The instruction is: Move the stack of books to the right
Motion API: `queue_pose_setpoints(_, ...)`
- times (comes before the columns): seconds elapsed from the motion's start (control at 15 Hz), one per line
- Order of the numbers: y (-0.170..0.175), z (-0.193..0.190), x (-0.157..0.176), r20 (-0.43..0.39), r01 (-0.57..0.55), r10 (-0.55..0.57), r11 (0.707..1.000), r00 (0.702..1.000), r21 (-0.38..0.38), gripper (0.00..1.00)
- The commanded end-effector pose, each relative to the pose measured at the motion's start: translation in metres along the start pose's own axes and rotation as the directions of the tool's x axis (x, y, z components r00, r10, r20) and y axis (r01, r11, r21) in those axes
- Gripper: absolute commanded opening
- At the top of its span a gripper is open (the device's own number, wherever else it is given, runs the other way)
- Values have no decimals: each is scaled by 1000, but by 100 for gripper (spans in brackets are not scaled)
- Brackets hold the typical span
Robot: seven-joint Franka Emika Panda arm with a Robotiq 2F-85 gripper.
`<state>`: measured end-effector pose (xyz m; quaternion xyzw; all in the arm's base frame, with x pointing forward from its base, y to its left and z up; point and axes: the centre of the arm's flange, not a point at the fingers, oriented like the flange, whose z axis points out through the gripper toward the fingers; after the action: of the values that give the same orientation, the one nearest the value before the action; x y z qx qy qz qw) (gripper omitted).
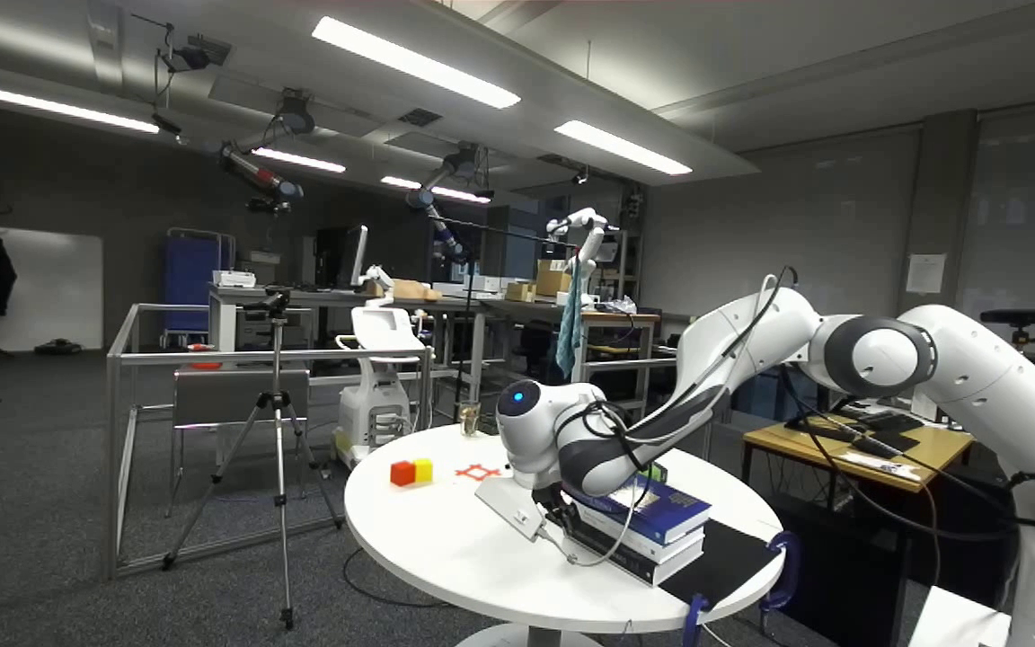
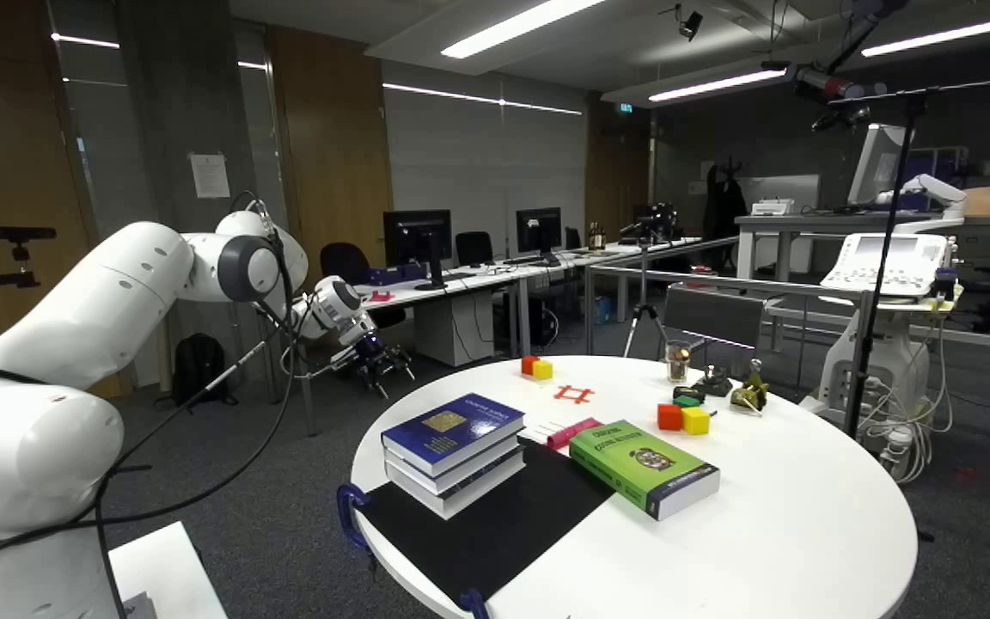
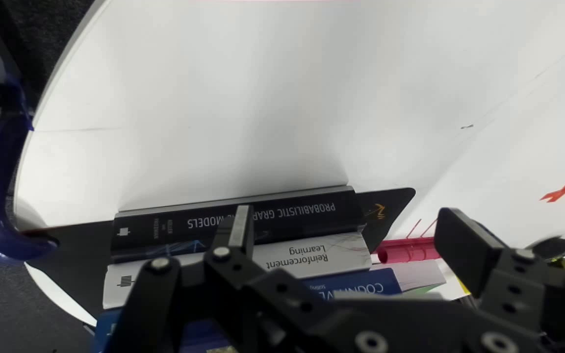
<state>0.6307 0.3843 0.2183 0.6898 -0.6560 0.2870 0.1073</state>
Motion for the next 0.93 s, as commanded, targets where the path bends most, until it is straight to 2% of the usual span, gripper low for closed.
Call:
queue_pose_setpoints(0.0,-15,3,-3,-11,-35,35,999,999,-17,100)
queue_pose_setpoints(0.87,-18,35,-12,-64,-42,38,998,997,-55,100)
